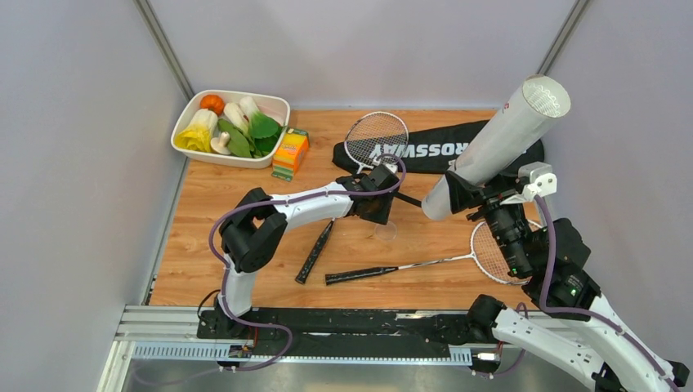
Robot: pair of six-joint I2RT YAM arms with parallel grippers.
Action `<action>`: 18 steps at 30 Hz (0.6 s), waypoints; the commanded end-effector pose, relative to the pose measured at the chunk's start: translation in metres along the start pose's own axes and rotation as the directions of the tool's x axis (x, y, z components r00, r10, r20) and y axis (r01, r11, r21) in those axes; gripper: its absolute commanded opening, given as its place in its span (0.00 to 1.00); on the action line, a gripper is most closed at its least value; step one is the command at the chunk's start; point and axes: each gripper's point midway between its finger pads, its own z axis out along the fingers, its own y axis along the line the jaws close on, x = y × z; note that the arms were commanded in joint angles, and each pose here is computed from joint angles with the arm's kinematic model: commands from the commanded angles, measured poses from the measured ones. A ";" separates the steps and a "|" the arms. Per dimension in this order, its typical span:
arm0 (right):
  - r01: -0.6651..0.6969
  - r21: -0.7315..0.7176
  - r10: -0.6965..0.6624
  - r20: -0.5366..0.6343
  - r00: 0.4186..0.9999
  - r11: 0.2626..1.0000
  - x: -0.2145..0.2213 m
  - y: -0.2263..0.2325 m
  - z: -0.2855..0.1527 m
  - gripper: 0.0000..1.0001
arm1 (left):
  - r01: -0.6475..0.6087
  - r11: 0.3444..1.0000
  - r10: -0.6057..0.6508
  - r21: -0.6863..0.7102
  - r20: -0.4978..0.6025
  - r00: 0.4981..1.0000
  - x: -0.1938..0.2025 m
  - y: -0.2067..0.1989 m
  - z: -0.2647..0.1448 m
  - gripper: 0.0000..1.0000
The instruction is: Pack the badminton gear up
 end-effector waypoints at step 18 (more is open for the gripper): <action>0.001 0.028 -0.002 0.047 0.999 1.000 -0.011 -0.007 -0.001 0.52 | -0.028 0.992 0.016 -0.125 -0.098 0.995 0.032 0.019 0.029 0.21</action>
